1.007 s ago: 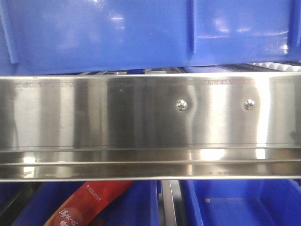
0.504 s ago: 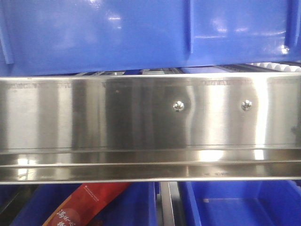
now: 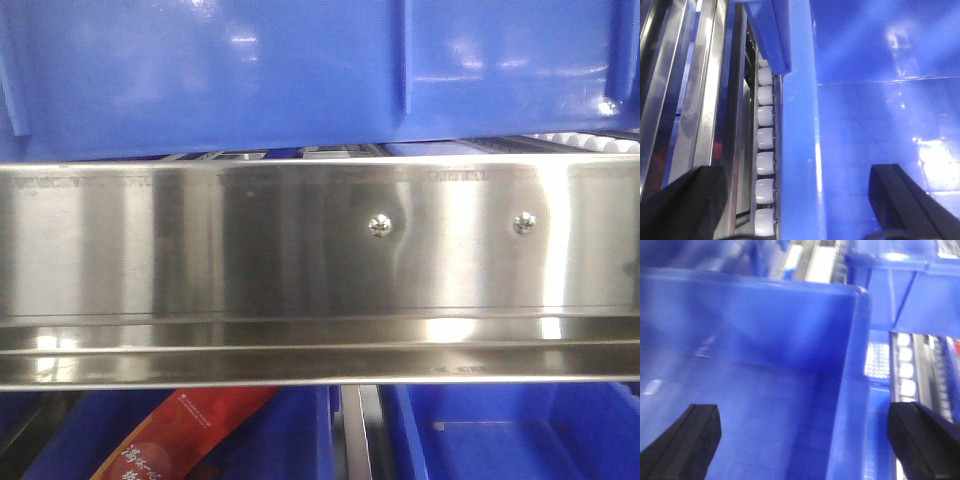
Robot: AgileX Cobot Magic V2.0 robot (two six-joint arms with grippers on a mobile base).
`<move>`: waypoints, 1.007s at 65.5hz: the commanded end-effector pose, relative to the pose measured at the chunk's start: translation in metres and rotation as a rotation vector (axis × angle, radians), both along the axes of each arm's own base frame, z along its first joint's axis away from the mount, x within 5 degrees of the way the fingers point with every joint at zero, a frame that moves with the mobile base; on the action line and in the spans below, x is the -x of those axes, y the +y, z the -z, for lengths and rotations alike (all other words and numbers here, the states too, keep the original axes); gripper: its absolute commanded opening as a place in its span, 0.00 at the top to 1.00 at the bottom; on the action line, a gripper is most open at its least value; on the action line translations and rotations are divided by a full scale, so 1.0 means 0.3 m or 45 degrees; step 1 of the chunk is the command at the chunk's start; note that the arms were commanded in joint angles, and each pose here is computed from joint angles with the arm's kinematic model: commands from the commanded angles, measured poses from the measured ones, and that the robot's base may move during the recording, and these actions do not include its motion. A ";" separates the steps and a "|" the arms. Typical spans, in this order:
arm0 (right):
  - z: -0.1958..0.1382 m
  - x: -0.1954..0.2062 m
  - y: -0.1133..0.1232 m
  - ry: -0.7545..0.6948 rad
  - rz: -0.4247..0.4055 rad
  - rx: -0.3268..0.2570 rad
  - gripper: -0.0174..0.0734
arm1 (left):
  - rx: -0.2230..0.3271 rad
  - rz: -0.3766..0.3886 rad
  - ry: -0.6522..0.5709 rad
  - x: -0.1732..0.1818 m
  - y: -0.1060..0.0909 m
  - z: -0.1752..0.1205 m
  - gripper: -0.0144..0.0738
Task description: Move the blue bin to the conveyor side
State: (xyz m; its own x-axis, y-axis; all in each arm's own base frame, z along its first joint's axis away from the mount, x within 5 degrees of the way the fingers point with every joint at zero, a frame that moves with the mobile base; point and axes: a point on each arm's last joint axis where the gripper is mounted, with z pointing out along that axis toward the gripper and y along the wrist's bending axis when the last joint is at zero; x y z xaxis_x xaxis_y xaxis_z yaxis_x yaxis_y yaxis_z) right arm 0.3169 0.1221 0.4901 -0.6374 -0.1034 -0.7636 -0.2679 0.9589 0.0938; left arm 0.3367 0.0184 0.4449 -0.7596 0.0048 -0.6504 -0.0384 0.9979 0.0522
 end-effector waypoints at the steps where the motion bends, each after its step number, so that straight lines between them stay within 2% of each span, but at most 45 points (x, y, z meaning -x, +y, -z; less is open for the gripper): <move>1: -0.015 0.003 -0.009 -0.038 0.029 0.007 0.19 | -0.008 -0.005 -0.021 0.002 0.004 -0.011 0.30; 17: 0.063 -0.010 -0.006 0.065 0.036 0.051 0.19 | -0.016 -0.008 -0.021 0.002 0.006 -0.011 0.30; 27: 0.056 0.004 -0.012 0.059 0.036 0.048 0.19 | -0.024 -0.011 -0.021 0.003 0.008 -0.011 0.30; 41: 0.048 0.008 -0.024 0.038 0.057 0.080 0.19 | -0.024 -0.011 -0.018 0.001 0.008 -0.009 0.30; 53: 0.079 -0.004 -0.027 0.066 0.070 0.122 0.19 | -0.024 -0.011 -0.018 0.000 0.008 -0.009 0.30; 66: 0.102 -0.008 -0.025 0.095 0.069 0.134 0.19 | -0.023 -0.011 -0.002 -0.013 0.008 0.005 0.30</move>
